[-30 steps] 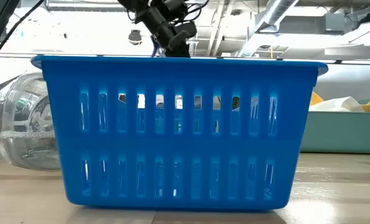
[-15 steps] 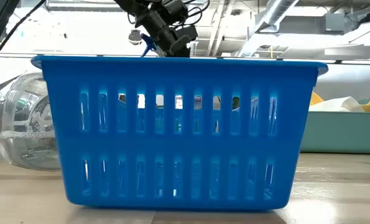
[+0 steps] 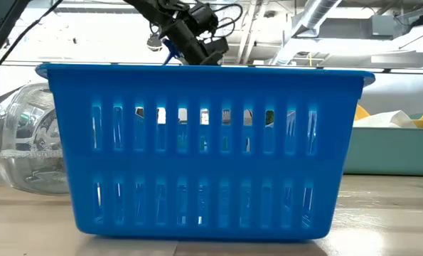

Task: Pick & Place Kitchen Items
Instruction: Put the white plastic restorer bottle into the blue bin

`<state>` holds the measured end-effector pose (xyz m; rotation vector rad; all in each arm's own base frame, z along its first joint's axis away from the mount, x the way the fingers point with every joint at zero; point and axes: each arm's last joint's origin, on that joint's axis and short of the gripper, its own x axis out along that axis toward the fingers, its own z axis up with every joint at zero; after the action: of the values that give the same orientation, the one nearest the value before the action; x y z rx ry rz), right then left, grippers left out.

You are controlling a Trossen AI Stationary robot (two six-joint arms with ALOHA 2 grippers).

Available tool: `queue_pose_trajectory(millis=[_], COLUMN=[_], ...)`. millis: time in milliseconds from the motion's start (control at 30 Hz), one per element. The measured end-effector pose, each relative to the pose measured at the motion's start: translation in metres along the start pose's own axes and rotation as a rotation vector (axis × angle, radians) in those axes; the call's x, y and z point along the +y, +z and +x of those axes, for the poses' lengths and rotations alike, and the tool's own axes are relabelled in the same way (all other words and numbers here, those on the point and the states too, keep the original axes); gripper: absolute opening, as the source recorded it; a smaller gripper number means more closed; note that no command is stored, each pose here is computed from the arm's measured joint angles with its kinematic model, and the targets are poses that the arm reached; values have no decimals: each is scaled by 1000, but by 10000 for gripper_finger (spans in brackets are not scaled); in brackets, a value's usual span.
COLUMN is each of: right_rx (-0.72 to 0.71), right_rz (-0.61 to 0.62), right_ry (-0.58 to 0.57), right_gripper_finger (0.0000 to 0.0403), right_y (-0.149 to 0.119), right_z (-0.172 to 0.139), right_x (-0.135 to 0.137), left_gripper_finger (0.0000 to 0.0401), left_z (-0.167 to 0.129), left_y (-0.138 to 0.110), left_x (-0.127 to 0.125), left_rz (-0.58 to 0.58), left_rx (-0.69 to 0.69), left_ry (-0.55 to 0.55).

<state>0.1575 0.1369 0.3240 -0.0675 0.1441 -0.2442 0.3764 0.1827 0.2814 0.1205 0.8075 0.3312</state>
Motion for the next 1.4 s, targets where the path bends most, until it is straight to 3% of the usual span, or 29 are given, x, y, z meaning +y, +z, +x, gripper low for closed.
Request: queue_pose_trajectory(millis=[400,1033,1400], right_rx=[1,0,1], right_rz=[-9,-10,-13], right_ry=[0,0,0], right_gripper_finger=[336,336,336], right_y=[0,0,0], right_z=[0,0,0], right_x=[0,0,0], left_gripper_finger=[110,110,190], left_z=[9,8,8], left_y=[-5,-6,-5], left_x=[2,2,3], left_rz=[10,6,1], left_rx=[48,62,54], left_ry=[67,66,69])
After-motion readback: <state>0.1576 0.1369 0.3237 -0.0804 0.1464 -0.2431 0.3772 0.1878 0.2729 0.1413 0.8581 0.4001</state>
